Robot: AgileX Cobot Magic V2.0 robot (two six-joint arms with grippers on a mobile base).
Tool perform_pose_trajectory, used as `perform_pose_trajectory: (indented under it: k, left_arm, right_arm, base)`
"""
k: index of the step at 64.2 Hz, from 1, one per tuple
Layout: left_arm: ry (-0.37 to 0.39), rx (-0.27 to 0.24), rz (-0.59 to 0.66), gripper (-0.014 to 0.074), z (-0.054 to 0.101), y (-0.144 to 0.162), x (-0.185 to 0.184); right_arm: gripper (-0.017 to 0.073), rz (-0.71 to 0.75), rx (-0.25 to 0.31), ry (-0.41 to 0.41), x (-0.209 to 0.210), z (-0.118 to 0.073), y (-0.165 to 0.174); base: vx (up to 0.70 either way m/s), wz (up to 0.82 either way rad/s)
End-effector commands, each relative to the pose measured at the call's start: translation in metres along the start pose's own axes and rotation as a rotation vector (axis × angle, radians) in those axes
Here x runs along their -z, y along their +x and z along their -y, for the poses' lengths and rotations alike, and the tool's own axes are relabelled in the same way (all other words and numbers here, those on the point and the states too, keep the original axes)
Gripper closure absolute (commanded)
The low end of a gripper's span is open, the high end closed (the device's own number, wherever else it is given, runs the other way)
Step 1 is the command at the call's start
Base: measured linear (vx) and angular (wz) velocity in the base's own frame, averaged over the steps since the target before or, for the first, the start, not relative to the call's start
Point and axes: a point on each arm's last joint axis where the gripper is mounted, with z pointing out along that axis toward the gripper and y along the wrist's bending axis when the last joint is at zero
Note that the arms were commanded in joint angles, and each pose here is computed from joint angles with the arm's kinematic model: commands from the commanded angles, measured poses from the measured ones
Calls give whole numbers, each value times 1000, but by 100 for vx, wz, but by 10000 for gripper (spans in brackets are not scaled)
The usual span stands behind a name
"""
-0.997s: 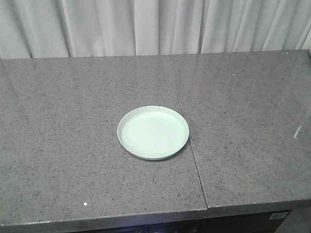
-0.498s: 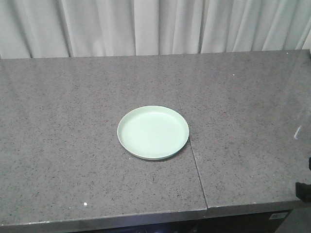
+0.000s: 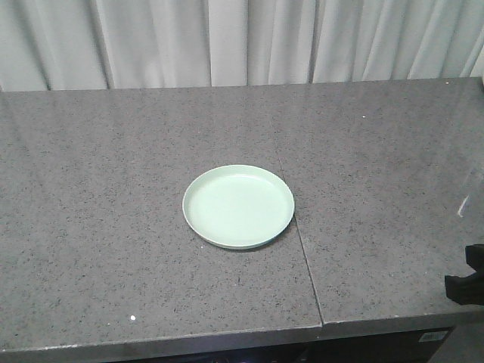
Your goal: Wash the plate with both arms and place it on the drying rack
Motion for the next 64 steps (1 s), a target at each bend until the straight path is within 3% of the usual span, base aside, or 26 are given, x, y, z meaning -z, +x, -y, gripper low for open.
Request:
perform_pose_trajectory:
  k: [1, 24, 44, 64]
  left_arm:
    - [6, 12, 73, 596, 0, -2, 1]
    - [6, 12, 73, 596, 0, -2, 1]
    - [6, 12, 73, 596, 0, -2, 1]
    - [6, 12, 73, 596, 0, -2, 1]
  right_arm:
    - [477, 85, 11, 14, 5, 2, -14]
    - [182, 84, 24, -1, 5, 0, -14]
    - [148, 237, 273, -166, 14, -29, -43]
    - [148, 214, 354, -293, -1, -63, -103]
  base:
    - [0, 0]
    - [0, 0]
    - [0, 0]
    - [0, 0]
